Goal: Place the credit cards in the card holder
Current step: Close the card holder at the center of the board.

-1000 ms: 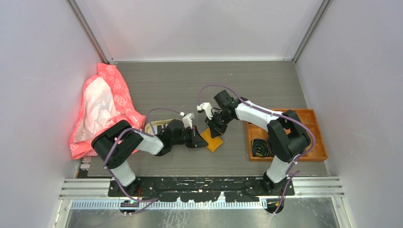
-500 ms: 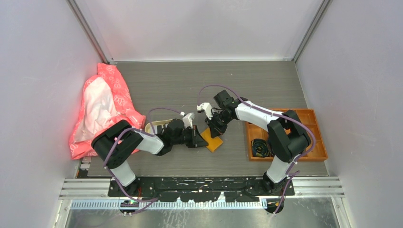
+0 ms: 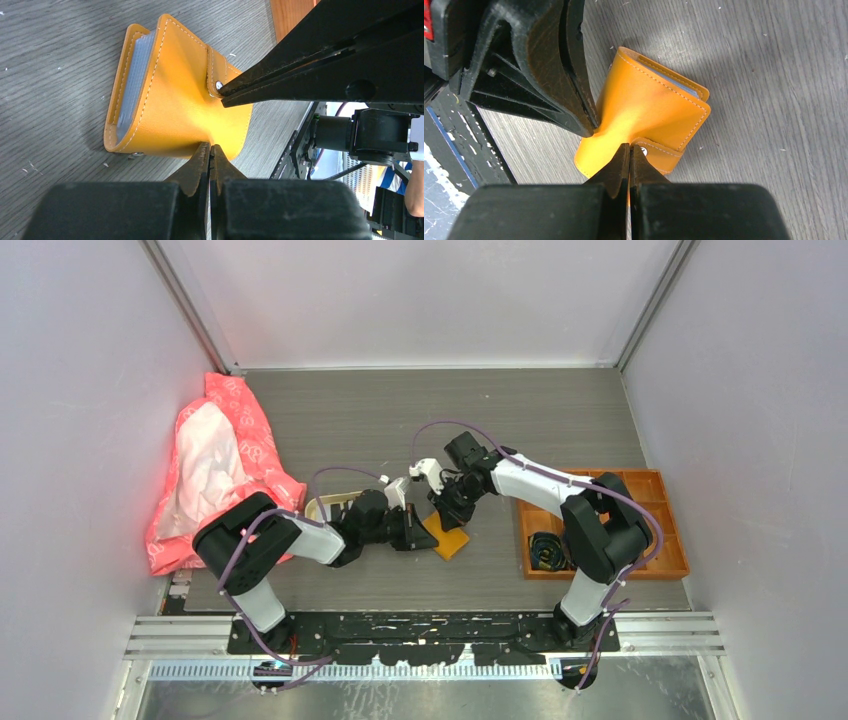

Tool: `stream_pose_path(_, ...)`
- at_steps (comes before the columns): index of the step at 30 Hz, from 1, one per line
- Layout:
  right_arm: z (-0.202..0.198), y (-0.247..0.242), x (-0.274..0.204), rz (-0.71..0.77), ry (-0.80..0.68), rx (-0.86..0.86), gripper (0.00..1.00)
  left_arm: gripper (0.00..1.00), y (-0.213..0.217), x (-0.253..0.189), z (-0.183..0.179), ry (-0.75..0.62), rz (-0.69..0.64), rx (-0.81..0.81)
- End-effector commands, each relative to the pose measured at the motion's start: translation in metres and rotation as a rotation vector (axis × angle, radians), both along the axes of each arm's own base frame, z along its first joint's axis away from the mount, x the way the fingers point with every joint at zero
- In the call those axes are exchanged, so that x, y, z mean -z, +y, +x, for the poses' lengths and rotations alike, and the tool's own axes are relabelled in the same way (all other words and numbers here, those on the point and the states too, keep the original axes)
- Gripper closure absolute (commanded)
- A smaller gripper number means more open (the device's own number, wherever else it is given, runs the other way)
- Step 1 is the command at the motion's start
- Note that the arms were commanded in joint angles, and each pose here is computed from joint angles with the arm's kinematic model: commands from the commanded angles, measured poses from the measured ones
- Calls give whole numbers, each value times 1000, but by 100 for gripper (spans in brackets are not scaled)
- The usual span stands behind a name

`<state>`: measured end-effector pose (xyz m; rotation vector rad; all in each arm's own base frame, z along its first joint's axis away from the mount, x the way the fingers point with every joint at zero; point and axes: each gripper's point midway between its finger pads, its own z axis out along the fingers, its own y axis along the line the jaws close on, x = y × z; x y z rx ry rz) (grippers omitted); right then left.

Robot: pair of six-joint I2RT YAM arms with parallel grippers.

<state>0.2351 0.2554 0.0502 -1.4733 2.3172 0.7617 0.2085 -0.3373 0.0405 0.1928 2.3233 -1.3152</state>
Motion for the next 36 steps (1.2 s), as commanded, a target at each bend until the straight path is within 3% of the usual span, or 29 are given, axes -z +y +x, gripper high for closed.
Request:
stream_pose_path(1,-13,8,-12,26,16,-45,99,100,3,11,14,-19,55,-57)
stream_pose_path(20,-23,-13,23,-120,113,2,99,100,0,4,15,-31,37,-54)
stream_pose_path(31,-15,-4,21,-105,123,34,99,100,1,1,15,-39,32,-54)
stream_pose_path(32,-14,-1,15,-89,115,30,96,100,2,0,15,-42,30,-56)
stream_pose_path(36,-8,9,-20,15,63,17,62,98,4,-8,15,-54,24,-64)
